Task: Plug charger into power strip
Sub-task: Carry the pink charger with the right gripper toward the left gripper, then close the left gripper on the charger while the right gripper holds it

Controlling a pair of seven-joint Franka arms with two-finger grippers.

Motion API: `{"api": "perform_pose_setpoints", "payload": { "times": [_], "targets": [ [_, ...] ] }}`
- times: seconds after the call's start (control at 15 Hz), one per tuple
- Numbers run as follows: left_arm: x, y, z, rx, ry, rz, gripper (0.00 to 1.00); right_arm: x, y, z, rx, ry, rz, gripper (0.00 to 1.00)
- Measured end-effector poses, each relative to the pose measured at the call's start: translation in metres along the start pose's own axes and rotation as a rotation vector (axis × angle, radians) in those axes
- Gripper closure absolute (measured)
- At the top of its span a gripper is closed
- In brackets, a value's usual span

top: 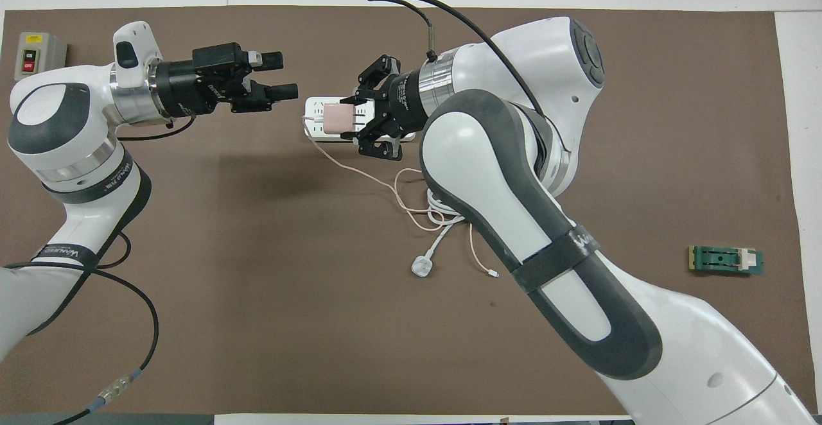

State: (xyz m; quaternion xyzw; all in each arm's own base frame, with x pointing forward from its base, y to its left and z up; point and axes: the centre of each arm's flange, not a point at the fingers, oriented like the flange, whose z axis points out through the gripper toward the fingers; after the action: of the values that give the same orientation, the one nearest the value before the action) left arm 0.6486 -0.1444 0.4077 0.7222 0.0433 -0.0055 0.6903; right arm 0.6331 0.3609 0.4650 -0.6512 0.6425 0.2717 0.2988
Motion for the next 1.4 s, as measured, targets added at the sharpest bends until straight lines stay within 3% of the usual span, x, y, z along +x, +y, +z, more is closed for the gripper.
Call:
{"api": "perform_pose_setpoints", "payload": {
  "times": [0.6, 1.4],
  "targets": [
    [-0.017, -0.018, 0.050, 0.029, -0.052, -0.014, 0.00, -0.001, 0.001, 0.000, -0.020, -0.042, 0.019, 0.52],
    [-0.034, -0.038, 0.035, -0.006, -0.093, 0.001, 0.00, -0.001, 0.001, 0.000, -0.020, -0.043, 0.019, 0.52]
  ]
}}
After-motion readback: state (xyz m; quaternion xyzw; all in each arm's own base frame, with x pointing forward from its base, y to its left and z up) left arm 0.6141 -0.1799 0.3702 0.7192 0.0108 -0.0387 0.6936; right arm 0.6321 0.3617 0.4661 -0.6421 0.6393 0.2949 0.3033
